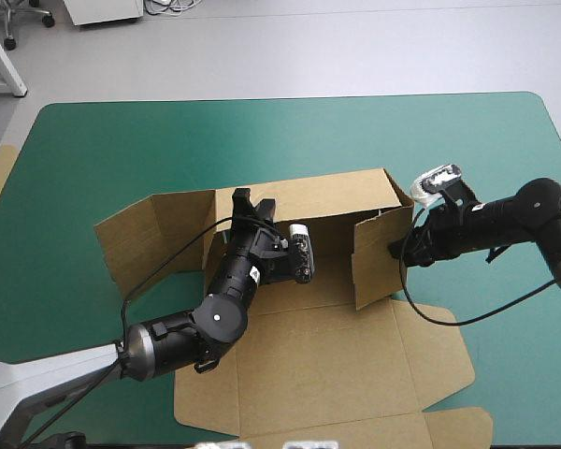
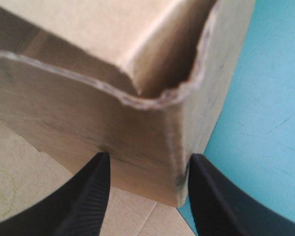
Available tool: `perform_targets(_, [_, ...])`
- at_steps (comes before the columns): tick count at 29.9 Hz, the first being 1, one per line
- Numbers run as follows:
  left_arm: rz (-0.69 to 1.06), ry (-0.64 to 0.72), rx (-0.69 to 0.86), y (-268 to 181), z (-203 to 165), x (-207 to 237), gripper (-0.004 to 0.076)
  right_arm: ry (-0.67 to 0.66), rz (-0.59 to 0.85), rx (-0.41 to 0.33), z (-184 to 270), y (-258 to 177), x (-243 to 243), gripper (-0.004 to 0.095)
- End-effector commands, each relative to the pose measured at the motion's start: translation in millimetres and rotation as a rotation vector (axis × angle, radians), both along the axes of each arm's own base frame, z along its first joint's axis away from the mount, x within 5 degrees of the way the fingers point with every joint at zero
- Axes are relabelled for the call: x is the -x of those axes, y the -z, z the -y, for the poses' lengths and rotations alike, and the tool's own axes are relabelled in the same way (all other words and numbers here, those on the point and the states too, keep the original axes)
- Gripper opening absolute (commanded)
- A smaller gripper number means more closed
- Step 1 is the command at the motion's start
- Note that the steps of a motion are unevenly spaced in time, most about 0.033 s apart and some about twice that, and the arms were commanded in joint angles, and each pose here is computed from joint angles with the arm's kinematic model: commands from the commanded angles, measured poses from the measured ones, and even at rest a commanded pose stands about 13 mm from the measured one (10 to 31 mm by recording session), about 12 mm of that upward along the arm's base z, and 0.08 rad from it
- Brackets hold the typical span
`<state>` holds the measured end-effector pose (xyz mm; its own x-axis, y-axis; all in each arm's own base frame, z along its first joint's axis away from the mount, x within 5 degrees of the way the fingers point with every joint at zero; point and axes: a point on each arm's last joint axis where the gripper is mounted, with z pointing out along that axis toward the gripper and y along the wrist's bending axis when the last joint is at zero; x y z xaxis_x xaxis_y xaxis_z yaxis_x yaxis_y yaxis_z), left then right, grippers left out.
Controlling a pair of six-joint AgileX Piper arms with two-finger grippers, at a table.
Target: Fold the box
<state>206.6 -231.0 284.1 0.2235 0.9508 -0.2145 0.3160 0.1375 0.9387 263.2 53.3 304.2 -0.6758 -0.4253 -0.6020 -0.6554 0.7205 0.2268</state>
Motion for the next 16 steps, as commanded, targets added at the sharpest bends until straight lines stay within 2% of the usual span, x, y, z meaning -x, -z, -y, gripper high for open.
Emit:
perform_targets(1, [0.070,-0.005,0.040,-19,-3,1,-0.0010,0.012,0.057,-0.033,-4,-4,5,0.0459])
perform_targets(10, [0.071,-0.007,0.039,-19,-3,1,-0.0010,0.038,0.133,-0.078,-5,-9,5,0.0459])
perform_targets(16, [0.071,-0.007,0.039,-19,-3,1,-0.0010,0.054,0.223,-0.071,-4,0,18,0.0458])
